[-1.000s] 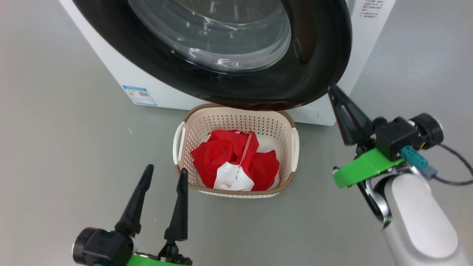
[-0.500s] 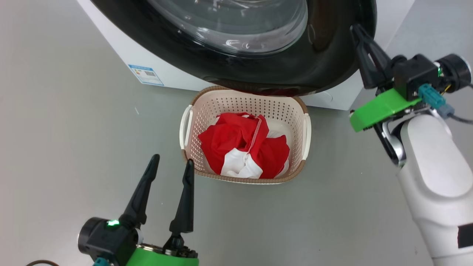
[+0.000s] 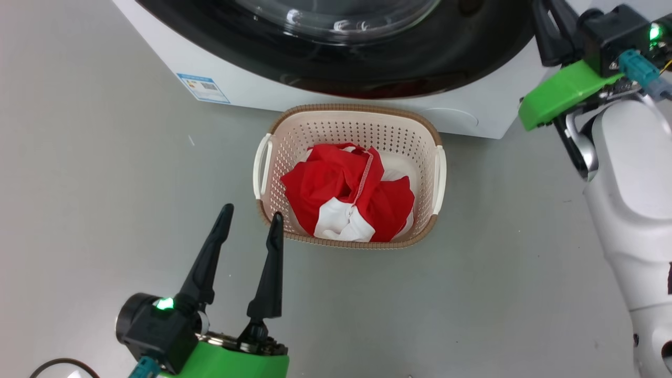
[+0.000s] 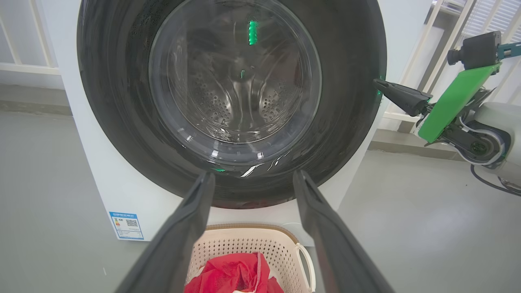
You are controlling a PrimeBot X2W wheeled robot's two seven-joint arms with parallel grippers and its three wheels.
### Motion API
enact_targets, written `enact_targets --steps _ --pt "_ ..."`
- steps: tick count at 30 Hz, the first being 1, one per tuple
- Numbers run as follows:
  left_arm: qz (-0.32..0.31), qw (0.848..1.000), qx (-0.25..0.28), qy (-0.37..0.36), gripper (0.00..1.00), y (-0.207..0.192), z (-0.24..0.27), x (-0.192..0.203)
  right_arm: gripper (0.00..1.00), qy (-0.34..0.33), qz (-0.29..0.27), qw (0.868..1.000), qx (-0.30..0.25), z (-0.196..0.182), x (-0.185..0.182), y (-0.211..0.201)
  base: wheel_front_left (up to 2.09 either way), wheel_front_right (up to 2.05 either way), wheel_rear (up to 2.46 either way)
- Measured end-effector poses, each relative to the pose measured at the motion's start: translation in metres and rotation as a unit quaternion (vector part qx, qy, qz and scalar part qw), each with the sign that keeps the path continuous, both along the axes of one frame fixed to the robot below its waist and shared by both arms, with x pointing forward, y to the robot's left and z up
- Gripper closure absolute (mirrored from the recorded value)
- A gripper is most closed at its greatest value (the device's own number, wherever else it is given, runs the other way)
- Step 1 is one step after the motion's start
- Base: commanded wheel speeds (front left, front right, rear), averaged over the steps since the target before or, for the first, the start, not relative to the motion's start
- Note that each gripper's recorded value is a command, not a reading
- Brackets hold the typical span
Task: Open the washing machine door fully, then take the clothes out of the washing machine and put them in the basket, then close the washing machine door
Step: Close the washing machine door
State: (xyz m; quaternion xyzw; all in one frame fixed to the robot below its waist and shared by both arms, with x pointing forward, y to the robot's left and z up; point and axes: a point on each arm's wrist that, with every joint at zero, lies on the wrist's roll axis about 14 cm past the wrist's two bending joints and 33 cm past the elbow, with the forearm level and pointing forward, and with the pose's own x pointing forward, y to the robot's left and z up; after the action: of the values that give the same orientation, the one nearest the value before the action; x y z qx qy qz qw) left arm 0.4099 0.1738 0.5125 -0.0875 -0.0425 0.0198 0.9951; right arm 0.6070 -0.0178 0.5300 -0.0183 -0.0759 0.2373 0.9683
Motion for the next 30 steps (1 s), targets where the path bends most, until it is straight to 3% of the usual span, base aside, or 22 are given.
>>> enact_targets --steps 14,30 --pt "-0.005 1.000 -0.002 0.001 0.00 -0.004 -0.004 0.007 1.00 0.003 0.008 1.000 -0.022 -0.001 0.021 0.009 0.00 0.00 0.00" --pt "-0.015 1.000 -0.011 -0.019 0.00 -0.009 0.008 0.009 1.00 -0.030 -0.018 0.999 -0.010 0.031 0.008 -0.013 0.00 0.00 0.00"
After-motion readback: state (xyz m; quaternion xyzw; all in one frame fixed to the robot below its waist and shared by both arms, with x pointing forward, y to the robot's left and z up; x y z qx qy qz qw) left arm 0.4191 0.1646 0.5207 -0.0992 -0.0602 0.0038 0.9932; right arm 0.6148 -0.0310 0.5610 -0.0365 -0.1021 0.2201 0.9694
